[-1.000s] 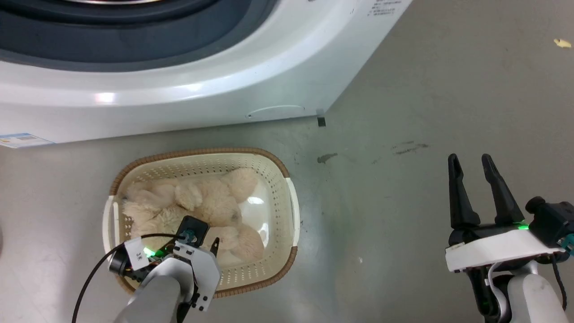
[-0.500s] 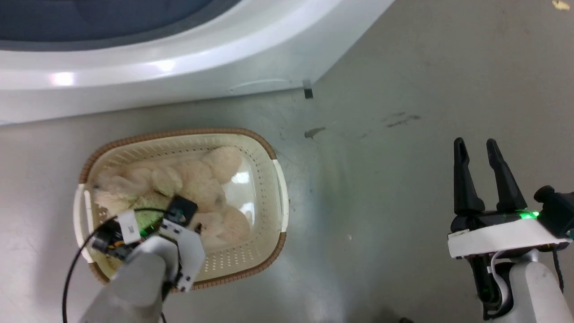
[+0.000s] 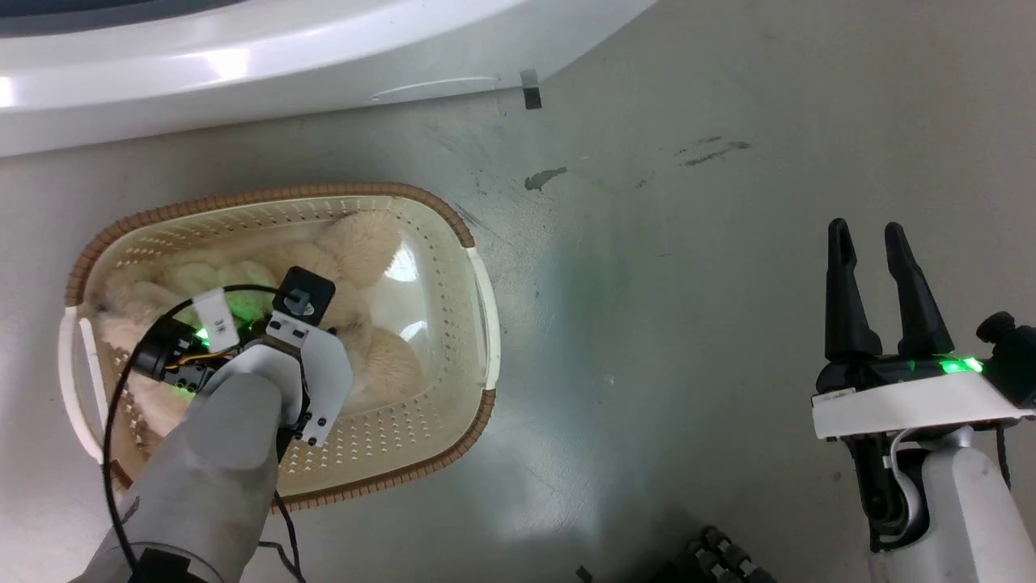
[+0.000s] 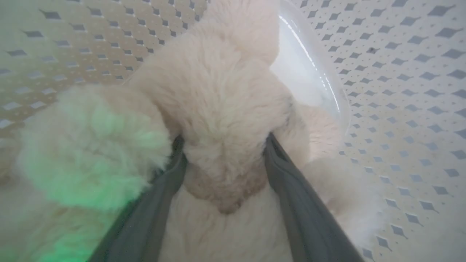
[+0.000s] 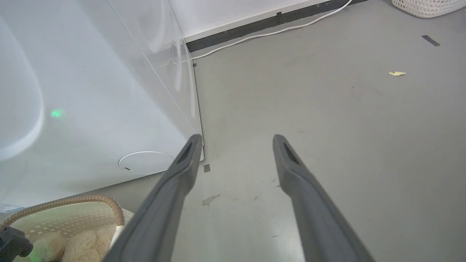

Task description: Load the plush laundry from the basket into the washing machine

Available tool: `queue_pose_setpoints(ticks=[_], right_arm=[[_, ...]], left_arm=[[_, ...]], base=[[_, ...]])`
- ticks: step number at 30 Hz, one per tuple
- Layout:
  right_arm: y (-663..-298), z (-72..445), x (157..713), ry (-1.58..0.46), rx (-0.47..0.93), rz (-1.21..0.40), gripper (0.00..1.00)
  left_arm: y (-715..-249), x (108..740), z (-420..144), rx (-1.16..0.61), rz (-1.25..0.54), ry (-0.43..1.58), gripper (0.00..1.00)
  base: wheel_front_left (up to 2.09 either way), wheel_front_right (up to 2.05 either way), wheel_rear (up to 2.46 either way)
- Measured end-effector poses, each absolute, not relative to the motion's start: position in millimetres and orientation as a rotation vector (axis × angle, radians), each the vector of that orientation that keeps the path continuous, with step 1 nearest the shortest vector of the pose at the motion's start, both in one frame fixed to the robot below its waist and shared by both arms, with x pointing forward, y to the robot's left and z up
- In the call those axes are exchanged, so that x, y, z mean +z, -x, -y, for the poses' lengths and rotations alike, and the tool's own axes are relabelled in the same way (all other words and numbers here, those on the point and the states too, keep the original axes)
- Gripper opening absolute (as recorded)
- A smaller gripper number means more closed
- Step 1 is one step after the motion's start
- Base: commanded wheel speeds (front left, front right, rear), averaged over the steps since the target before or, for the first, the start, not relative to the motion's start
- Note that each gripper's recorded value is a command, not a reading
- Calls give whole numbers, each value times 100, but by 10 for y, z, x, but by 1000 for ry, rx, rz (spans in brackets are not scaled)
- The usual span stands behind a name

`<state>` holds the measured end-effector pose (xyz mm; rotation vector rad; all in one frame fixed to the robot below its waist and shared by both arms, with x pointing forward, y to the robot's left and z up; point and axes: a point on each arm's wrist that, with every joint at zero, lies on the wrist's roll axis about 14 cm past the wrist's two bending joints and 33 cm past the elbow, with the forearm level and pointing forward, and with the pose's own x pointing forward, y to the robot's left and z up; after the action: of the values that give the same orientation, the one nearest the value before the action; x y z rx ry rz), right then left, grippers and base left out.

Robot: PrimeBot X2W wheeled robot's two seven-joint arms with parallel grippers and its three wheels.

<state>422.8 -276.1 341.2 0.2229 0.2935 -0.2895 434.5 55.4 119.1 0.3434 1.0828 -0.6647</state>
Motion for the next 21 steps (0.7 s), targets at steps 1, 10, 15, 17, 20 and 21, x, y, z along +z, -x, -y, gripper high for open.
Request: queue_pose_setpoints(ticks=[1,10,15,17,20,21], right_arm=[[-4225,2764,3403,-224,-291,-296,100],[-4185,2797,3330,-219,-304,-318,100],[-4172,2807,3300,-224,-311,-326,100],[-4171,2806,3288,-225,-311,-328,100],[-4176,2800,3270,-227,-310,-331,100],[-4180,2798,3266,-228,-310,-331,100]], left_arm=[[-4315,1166,-559,-667,-1104,-351,100],[-4202,1034,-537,-698,-1194,-389,100],[-4206,1000,-533,-693,-1205,-378,41],[-4197,987,-545,-688,-1212,-372,0],[-4177,970,-567,-686,-1226,-361,0],[-4173,968,-571,-685,-1229,-359,0]], base=[[0,0,0],[0,0,0],[0,0,0],[0,0,0],[0,0,0],[0,0,0]])
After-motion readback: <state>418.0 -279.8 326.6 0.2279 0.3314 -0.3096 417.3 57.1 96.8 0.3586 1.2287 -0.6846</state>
